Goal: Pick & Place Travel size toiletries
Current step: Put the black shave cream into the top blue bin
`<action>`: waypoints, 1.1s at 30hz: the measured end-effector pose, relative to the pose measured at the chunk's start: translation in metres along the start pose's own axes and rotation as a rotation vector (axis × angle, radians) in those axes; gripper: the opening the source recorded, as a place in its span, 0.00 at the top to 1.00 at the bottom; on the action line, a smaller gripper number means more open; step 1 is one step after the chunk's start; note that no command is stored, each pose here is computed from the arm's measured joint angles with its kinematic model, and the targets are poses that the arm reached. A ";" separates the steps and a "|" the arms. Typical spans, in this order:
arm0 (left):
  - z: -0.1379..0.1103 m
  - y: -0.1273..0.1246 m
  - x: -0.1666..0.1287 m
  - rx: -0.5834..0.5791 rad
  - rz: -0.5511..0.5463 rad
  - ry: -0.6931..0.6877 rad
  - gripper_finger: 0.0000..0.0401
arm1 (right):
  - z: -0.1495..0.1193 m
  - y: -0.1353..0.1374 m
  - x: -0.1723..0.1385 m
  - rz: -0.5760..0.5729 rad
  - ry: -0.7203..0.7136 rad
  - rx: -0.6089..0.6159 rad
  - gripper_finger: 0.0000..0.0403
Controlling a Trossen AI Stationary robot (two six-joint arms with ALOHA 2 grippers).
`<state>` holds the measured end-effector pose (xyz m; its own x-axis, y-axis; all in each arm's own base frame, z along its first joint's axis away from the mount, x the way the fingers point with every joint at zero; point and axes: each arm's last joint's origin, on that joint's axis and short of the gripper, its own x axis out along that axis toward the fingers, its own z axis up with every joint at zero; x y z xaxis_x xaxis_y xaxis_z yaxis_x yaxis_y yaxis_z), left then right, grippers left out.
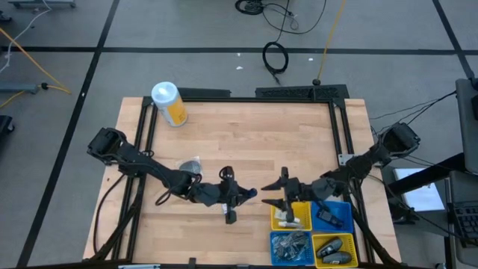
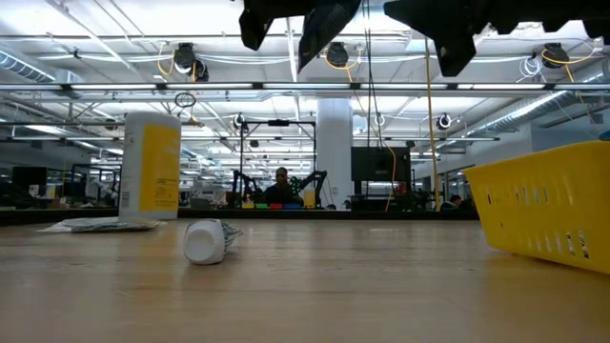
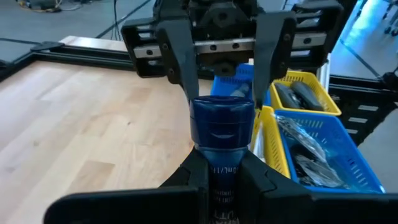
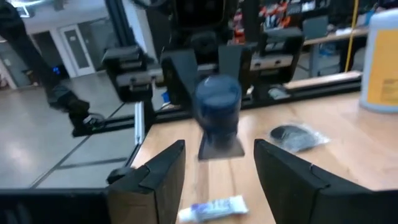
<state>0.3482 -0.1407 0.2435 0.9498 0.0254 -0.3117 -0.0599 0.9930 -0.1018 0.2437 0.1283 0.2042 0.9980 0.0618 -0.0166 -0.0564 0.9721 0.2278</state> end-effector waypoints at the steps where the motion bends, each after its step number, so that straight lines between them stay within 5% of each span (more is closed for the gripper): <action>1: 0.000 0.001 0.000 0.007 0.002 0.000 0.92 | 0.001 -0.002 0.001 -0.007 -0.010 -0.006 0.53; 9: 0.001 0.003 0.001 0.047 0.006 -0.001 0.92 | 0.008 -0.015 0.007 -0.046 -0.050 -0.049 0.48; 18: 0.004 0.014 0.006 0.055 0.038 -0.009 0.92 | 0.011 -0.020 0.012 0.046 -0.076 -0.053 0.43; 33: 0.013 0.021 0.009 0.047 0.022 -0.073 0.92 | 0.013 -0.021 0.027 0.024 -0.091 -0.102 0.46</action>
<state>0.3596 -0.1183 0.2505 0.9684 0.0541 -0.2436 -0.0684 0.9964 -0.0504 0.2725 0.1070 0.2112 0.9947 0.0689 0.0768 -0.0782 0.9889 0.1264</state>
